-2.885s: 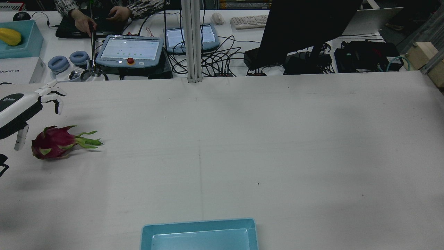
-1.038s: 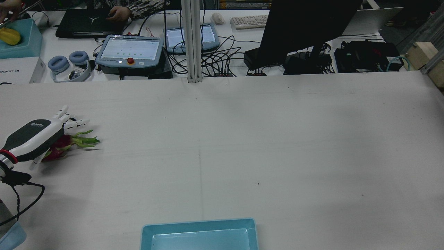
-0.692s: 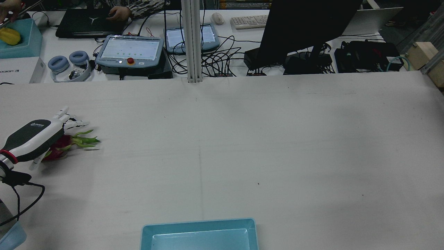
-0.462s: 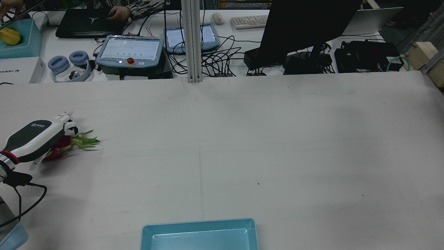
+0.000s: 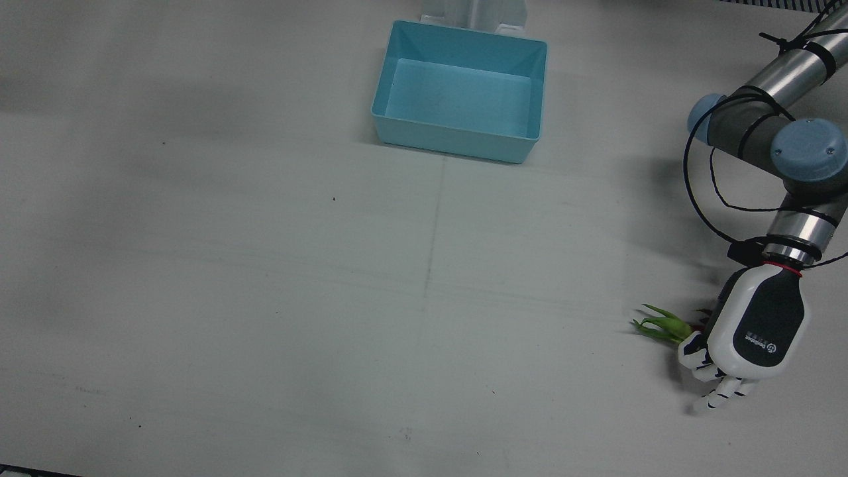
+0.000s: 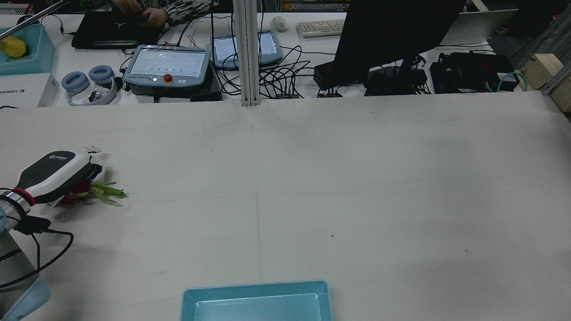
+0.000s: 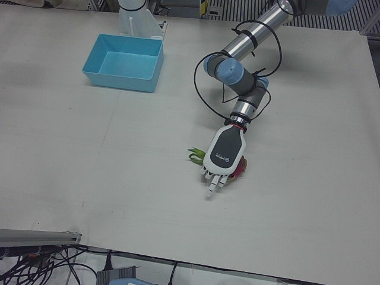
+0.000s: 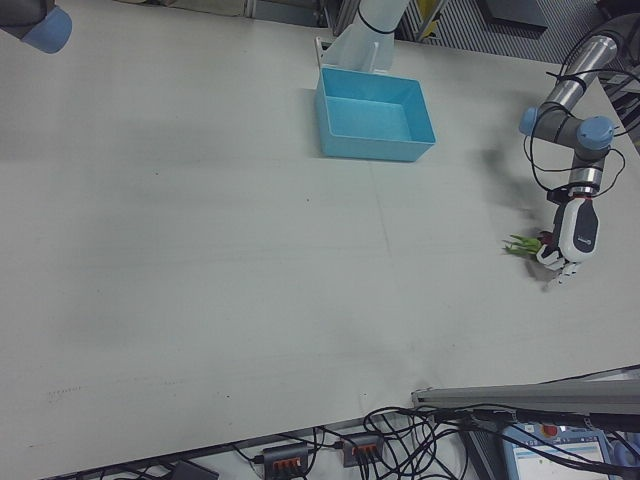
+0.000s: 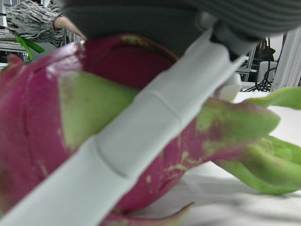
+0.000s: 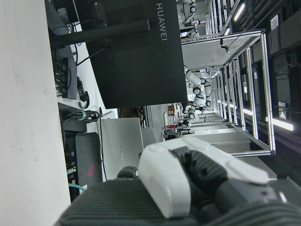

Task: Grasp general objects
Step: 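Close the left hand's fingers around the dragon fruit, then lift the dragon fruit and carry it toward the light-blue tray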

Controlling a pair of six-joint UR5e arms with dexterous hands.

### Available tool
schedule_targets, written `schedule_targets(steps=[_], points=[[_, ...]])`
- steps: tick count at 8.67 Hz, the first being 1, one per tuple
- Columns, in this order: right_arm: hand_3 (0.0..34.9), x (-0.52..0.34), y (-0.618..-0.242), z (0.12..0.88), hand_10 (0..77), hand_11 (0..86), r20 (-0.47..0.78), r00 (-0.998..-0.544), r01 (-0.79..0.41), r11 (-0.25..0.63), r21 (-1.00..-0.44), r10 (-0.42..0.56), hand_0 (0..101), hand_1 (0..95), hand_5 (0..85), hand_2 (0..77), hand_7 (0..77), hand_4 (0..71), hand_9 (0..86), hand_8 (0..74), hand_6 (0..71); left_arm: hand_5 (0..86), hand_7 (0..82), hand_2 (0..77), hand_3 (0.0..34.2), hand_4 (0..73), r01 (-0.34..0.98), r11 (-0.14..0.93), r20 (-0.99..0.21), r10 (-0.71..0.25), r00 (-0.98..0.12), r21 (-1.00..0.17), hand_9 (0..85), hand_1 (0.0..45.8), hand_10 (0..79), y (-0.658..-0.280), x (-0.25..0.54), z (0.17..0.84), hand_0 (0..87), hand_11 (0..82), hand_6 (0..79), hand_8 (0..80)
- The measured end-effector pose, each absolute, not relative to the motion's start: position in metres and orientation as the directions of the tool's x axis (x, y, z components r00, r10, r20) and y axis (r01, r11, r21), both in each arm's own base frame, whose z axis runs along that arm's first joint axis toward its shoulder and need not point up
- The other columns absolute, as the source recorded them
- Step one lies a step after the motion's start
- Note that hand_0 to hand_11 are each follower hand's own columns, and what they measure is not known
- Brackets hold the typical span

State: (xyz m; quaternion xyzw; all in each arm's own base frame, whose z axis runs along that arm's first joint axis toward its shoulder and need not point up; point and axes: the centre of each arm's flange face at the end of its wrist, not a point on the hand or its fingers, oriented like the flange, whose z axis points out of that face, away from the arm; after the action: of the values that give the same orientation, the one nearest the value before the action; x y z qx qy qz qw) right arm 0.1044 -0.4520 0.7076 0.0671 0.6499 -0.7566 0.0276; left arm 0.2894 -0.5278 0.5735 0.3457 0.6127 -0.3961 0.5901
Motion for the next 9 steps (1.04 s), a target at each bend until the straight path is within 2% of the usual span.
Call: schedule_targets(steps=[1,2,3,4,5,6,8,9], points=[[0.0,0.104,-0.452,0.708,0.0,0.5,-0.137,-0.989,0.129,-0.154,-0.980,0.046,0,94.9,0.0,77.4,0.0,0.0,0.5,0.0,0.0,79.6,67.6,0.0,0.0,47.5,0.891,0.447,-0.997,-0.041,-0.067,-0.079,33.3,0.0,20.2,-0.528,0.289,0.572,80.1,60.0,62.2,33.8],[0.0,0.104,-0.452,0.708,0.0,0.5,-0.137,-0.989,0.129,-0.154,-0.980,0.045,0,94.9,0.0,77.4,0.0,0.0,0.5,0.0,0.0,79.6,67.6,0.0,0.0,47.5,0.892,0.446,-0.997,-0.037,-0.071,-0.081,33.3,0.0,20.2,-0.528,0.289,0.571,80.1,60.0,62.2,33.8],[0.0,0.105,-0.452,0.708,0.0,0.5,-0.137,-0.990,0.129,-0.154,-0.980,0.045,0,94.9,0.0,77.4,0.0,0.0,0.5,0.0,0.0,74.7,68.2,0.0,0.0,48.0,0.893,0.442,-0.996,-0.035,-0.078,-0.085,44.2,0.0,18.5,-0.528,0.288,0.569,80.1,66.5,64.9,44.7],[0.0,0.104,-0.452,0.708,0.0,0.5,-0.137,-0.989,0.129,-0.154,-0.980,0.045,0,94.9,0.0,77.4,0.0,0.0,0.5,0.0,0.0,75.3,69.8,0.0,0.0,45.3,0.893,0.439,-0.995,-0.026,-0.092,-0.094,48.5,0.0,18.5,-0.528,0.286,0.563,80.1,70.4,68.7,51.3],[0.0,0.104,-0.452,0.708,0.0,0.5,-0.137,-0.989,0.129,-0.154,-0.980,0.045,0,94.9,0.0,77.4,0.0,0.0,0.5,0.0,0.0,76.4,69.8,0.0,0.0,42.5,0.891,0.441,-0.994,-0.013,-0.109,-0.103,50.7,0.0,18.5,-0.526,0.283,0.551,80.1,70.9,69.8,54.0],[0.0,0.104,-0.452,0.708,0.0,0.5,-0.137,-0.989,0.129,-0.154,-0.980,0.046,0,94.9,0.0,77.4,0.0,0.0,0.5,0.0,0.0,76.4,70.4,0.0,0.0,44.7,0.888,0.444,-0.992,-0.004,-0.129,-0.117,51.3,0.0,18.5,-0.523,0.279,0.535,80.2,74.2,70.4,55.6],[0.0,0.104,-0.452,0.708,0.0,0.5,-0.137,-0.989,0.129,-0.154,-0.980,0.046,0,94.9,0.0,77.4,0.0,0.0,0.5,0.0,0.0,75.3,70.4,0.0,0.0,63.3,0.851,0.491,-0.978,-0.010,-0.206,-0.185,52.4,0.0,19.1,-0.516,0.277,0.503,80.0,75.3,74.2,57.8],[0.0,0.104,-0.452,0.708,0.0,0.5,-0.138,-0.989,0.129,-0.154,-0.980,0.046,0,94.9,0.0,77.4,0.0,0.0,0.5,0.0,0.0,74.7,70.4,0.0,0.0,64.9,0.805,0.548,-0.967,-0.026,-0.255,-0.227,52.4,0.0,19.6,-0.513,0.281,0.491,80.0,74.7,74.2,57.8]])
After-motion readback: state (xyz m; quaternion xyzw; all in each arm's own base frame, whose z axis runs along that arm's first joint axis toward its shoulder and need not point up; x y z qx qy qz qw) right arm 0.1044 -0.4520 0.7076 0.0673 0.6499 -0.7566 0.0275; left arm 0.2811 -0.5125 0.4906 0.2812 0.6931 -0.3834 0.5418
